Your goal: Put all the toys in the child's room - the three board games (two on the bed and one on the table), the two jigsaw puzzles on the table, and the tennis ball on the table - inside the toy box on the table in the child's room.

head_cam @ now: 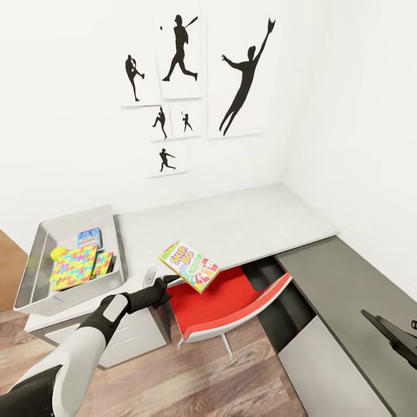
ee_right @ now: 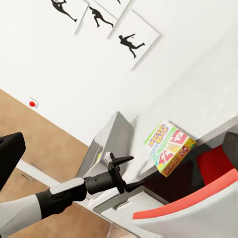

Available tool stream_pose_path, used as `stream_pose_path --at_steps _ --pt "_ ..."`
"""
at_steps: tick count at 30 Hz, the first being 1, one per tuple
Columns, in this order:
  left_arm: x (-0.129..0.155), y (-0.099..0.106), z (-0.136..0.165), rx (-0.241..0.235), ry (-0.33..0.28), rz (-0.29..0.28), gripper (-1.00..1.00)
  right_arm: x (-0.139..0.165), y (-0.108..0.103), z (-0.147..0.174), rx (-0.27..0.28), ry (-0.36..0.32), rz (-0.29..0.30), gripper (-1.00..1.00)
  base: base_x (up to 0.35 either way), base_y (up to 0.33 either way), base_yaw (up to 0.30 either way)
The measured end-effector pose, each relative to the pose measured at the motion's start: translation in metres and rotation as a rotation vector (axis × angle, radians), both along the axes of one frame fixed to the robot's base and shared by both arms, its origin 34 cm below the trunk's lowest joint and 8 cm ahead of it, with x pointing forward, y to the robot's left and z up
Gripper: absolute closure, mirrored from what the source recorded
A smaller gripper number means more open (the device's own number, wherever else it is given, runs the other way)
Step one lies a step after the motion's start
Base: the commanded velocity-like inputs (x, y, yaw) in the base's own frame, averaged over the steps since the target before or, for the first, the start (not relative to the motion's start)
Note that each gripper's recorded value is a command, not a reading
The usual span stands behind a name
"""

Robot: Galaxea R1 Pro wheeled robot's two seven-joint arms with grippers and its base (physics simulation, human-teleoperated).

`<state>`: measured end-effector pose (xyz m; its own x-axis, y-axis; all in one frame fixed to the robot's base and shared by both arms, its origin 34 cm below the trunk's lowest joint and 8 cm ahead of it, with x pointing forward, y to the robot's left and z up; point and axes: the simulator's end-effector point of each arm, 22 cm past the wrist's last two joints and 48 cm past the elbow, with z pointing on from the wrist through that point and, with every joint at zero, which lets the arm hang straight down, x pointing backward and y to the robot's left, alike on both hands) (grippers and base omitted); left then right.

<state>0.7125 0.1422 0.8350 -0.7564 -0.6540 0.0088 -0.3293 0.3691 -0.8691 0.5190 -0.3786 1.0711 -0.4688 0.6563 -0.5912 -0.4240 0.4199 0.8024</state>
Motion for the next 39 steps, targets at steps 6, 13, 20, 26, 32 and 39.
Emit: stream_pose_path --at_steps 6,13,20,26,32,39 --pt "-0.0008 0.0003 -0.003 0.0 0.005 0.0 -1.0 0.0003 -0.0001 -0.0018 0.001 0.004 0.0 -1.0 0.0 0.0 0.0" --pt "-0.0011 0.0004 -0.0041 0.0 0.007 0.0 -1.0 0.0003 -0.0006 -0.0022 0.002 0.006 -0.001 -1.0 0.0 0.0 0.0" --pt "-0.0013 0.0003 -0.0044 0.001 0.007 -0.001 -1.0 0.0005 -0.0012 -0.0019 0.002 0.007 -0.001 -1.0 0.0 0.0 0.0" --pt "-0.0013 0.0003 -0.0045 0.001 0.007 0.0 -1.0 0.0005 -0.0014 -0.002 0.002 0.008 -0.001 -1.0 0.0 0.0 0.0" --pt "-0.0013 0.0003 -0.0044 0.001 0.007 0.0 -1.0 0.0005 -0.0012 -0.0017 0.005 0.007 -0.001 -1.0 0.0 0.0 0.0" --pt "-0.0014 -0.0005 -0.0044 0.0 0.007 -0.001 -1.0 0.0005 -0.0011 -0.0016 0.006 0.006 -0.001 -1.0 0.0 0.0 0.0"
